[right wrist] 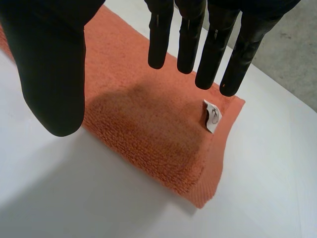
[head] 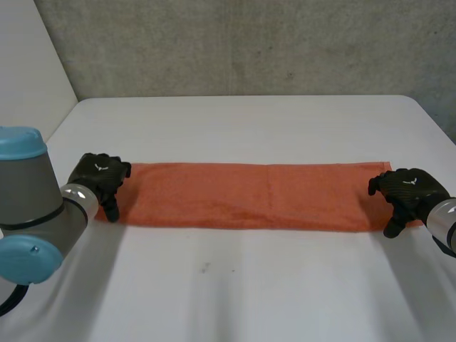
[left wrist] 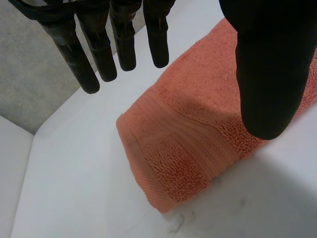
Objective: Fold the laundry
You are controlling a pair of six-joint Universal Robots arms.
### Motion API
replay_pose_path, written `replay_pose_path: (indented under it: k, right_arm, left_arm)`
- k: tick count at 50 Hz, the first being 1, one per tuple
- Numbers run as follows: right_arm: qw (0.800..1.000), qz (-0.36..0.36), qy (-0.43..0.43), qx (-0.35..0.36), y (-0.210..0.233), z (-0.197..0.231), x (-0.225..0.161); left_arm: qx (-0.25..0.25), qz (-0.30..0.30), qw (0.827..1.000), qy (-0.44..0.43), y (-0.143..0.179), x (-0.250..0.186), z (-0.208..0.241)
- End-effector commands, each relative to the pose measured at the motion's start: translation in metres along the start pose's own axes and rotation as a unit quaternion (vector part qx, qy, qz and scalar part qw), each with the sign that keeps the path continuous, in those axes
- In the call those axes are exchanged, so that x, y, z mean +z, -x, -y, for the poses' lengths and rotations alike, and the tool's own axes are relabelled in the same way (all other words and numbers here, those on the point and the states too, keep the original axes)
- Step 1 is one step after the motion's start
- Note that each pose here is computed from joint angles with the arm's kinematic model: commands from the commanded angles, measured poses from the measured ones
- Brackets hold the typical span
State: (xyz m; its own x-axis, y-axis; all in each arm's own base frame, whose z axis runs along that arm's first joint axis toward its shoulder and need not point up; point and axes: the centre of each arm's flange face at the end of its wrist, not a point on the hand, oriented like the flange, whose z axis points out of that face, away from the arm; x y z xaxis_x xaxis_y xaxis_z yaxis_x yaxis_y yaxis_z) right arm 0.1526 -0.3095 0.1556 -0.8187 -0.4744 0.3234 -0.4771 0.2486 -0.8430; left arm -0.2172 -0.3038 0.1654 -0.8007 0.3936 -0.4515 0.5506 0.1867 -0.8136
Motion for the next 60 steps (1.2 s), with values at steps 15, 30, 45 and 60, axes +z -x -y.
replay_pose_path:
  k: [15,30,45,60]
  right_arm:
    - [1.000,-0.020,0.015,-0.017,-0.011,-0.029,0.029]
    - [0.950,-0.238,0.120,-0.164,-0.124,-0.047,0.050]
    - [0.967,-0.056,-0.185,-0.167,0.043,0.105,0.036]
    - [0.890,0.265,-0.280,-0.243,0.256,0.064,-0.018]
  left_arm:
    - [-0.020,-0.003,1.000,-0.002,-0.007,-0.004,-0.007]
    - [-0.020,-0.006,1.000,0.002,-0.009,-0.007,-0.009]
    - [-0.022,-0.002,1.000,0.003,-0.006,-0.006,-0.010]
    - [-0.021,-0.004,1.000,0.003,-0.007,-0.010,-0.009]
